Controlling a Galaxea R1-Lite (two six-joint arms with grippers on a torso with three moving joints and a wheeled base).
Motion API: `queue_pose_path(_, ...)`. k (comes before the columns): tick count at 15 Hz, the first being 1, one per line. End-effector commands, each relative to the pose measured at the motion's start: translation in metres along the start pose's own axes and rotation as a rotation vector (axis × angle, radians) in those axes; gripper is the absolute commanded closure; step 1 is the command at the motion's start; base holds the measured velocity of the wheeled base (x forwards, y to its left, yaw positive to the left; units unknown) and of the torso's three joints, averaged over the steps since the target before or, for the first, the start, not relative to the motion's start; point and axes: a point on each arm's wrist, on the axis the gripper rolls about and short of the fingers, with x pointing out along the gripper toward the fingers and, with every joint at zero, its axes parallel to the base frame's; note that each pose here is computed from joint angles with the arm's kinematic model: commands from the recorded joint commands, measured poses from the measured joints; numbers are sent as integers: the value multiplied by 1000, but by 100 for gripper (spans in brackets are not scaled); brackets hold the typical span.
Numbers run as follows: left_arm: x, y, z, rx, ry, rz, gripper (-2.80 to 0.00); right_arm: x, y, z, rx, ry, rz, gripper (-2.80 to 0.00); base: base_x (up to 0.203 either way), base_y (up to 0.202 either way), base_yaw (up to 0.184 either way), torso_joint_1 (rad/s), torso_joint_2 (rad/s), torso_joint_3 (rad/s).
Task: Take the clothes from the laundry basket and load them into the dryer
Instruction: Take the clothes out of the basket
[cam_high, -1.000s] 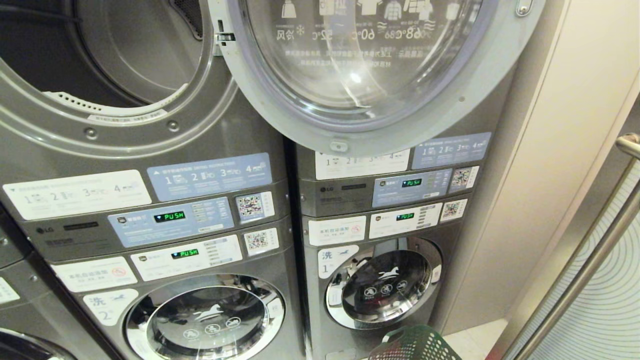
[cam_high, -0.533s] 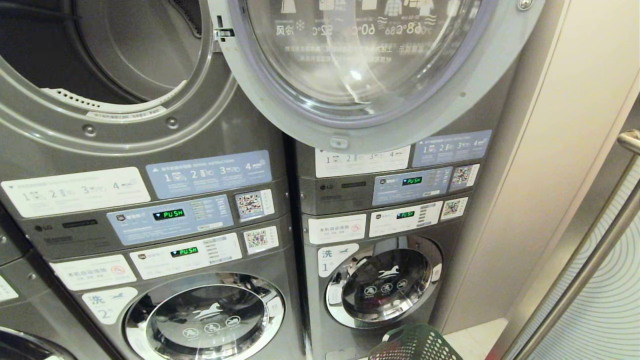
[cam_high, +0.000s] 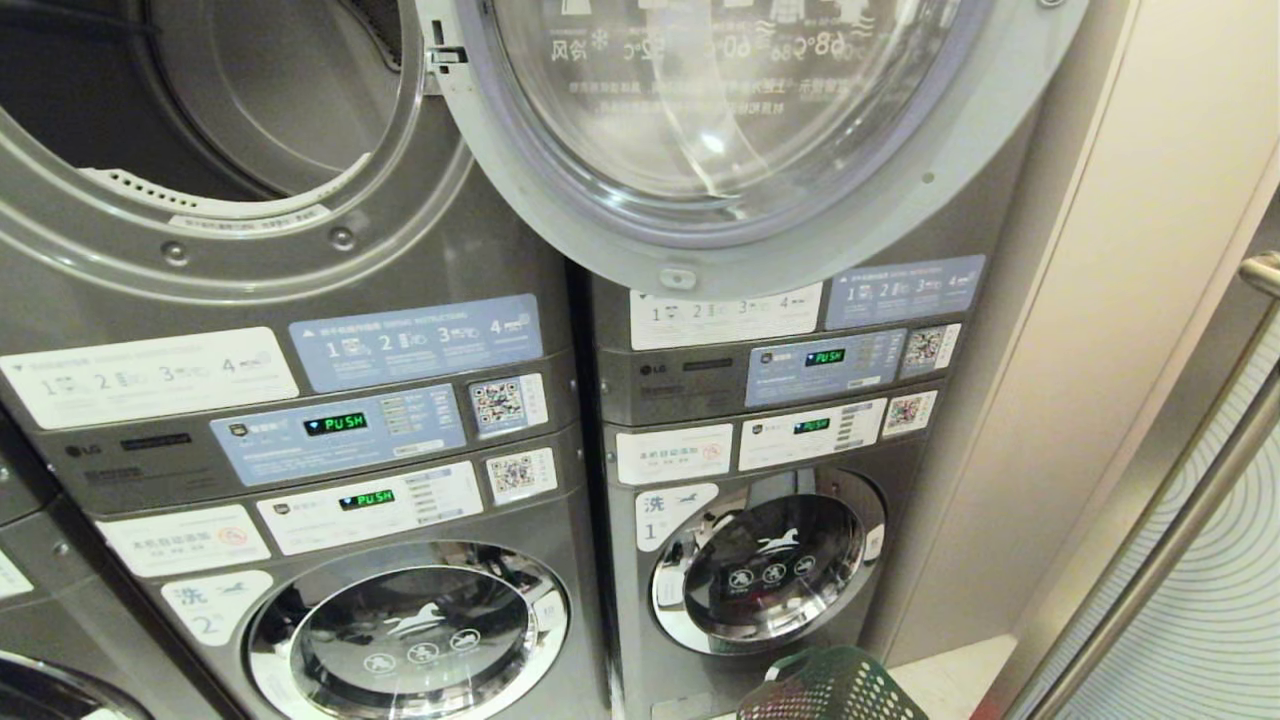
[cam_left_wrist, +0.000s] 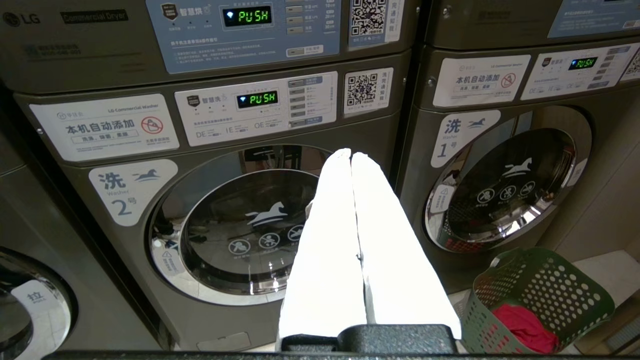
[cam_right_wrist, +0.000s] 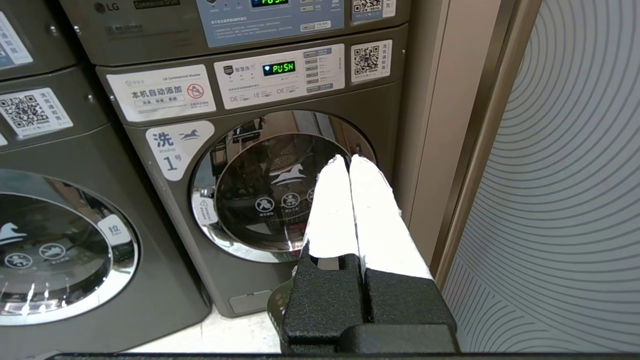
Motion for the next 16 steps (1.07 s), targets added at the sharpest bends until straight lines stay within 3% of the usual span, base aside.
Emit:
queue_pose_path(1,0,0,0,-1,-1,0,0,0,0,0,0,-1,0,0,0,0,0,-56,108,64)
queue_pose_path(16,0,0,0,-1,-1,0,0,0,0,0,0,-1,-1,0,0,0,0,-66,139,72)
